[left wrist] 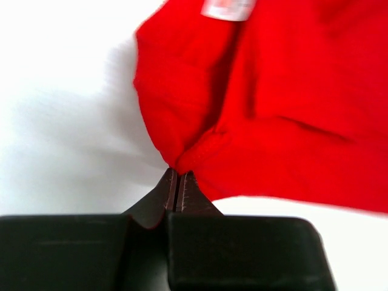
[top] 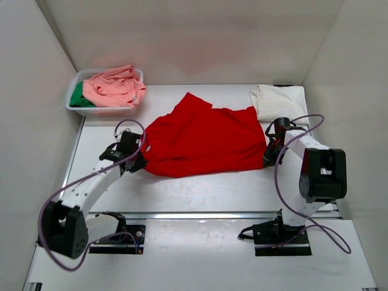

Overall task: Fold and stack the t-shirts
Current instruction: Fold the flattened tshirt in 1/3 of the way

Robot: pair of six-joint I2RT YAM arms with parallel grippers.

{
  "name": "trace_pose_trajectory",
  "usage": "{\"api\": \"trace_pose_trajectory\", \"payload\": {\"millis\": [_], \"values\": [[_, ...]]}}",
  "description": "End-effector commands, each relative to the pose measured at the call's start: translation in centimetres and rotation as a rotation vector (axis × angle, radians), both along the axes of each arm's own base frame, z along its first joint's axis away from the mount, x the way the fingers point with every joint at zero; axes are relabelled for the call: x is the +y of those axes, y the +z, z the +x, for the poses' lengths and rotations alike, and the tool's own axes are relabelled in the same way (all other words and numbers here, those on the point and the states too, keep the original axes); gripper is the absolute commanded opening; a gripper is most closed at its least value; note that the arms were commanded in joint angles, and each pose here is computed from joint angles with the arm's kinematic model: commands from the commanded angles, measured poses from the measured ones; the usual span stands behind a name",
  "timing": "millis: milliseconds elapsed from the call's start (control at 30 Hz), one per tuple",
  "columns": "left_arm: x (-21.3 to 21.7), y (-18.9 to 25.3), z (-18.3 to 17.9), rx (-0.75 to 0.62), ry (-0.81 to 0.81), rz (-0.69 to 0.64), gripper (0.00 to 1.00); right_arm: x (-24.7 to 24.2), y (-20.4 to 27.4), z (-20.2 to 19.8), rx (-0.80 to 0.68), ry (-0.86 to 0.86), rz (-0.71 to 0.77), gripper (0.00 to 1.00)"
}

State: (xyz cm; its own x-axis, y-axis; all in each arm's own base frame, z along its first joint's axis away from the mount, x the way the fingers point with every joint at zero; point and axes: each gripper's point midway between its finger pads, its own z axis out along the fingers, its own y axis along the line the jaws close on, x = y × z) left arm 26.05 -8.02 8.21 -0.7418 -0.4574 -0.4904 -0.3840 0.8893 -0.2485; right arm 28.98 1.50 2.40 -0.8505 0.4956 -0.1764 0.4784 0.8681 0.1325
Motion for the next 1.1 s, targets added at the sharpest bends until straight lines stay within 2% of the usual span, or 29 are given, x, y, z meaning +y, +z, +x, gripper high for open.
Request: {"api": "trace_pose_trajectory", "payload": {"millis": [0, 133, 400, 433, 467, 533, 600, 667, 733, 800, 900, 1067], "values": [[-1.8, -0.5, -3.9, 0.077, -0.047, -0.067, 0.0, -1.8, 0.6, -1.0, 0.012, 0.015, -0.042, 0.0], [-3.0, -0.8, -6.2, 0.094, -0.058, -0.105, 0.0, -1.7, 0.7, -2.5, 0.054, 0.039, -0.045, 0.0], [-1.6, -0.6, -6.9, 0.06, -0.039, -0.135, 0.0, -1.7, 2.6, -6.3, 0.086, 0.062, -0.063, 0.0], [-1.8, -0.5, -6.6, 0.054, -0.049, -0.139, 0.02, -1.6, 2.7, -7.1, 0.09, 0.062, -0.06, 0.0], [-2.1, 0.0, -6.3, 0.044, -0.069, -0.147, 0.16, -1.7, 3.0, -7.3, 0.087, 0.064, -0.057, 0.09], [-2.3, 1.1, -5.5, 0.024, -0.092, -0.135, 0.32, -2.0, 3.2, -8.1, 0.105, 0.068, -0.073, 0.26], [-2.3, 3.5, -3.5, -0.03, -0.104, -0.122, 0.49, -2.4, 4.0, -7.9, 0.096, 0.075, -0.097, 0.35], [-2.1, 6.2, -1.1, -0.077, -0.128, -0.1, 0.59, -2.9, 5.2, -6.8, 0.063, 0.073, -0.131, 0.4], [-2.0, 8.2, 1.2, -0.107, -0.15, -0.078, 0.66, -3.2, 6.3, -5.3, 0.026, 0.075, -0.158, 0.41], [-2.6, 10.8, 4.6, -0.163, -0.189, -0.039, 0.68, -3.2, 6.8, -3.4, 0.005, 0.084, -0.17, 0.42], [-4.5, 12.6, 9.7, -0.229, -0.254, 0.028, 0.64, -2.8, 7.9, 0.4, -0.07, 0.114, -0.17, 0.43], [-7.6, 10.5, 18.6, -0.224, -0.326, 0.097, 0.57, -1.4, 8.9, 6.5, -0.158, 0.152, -0.138, 0.44]]}}
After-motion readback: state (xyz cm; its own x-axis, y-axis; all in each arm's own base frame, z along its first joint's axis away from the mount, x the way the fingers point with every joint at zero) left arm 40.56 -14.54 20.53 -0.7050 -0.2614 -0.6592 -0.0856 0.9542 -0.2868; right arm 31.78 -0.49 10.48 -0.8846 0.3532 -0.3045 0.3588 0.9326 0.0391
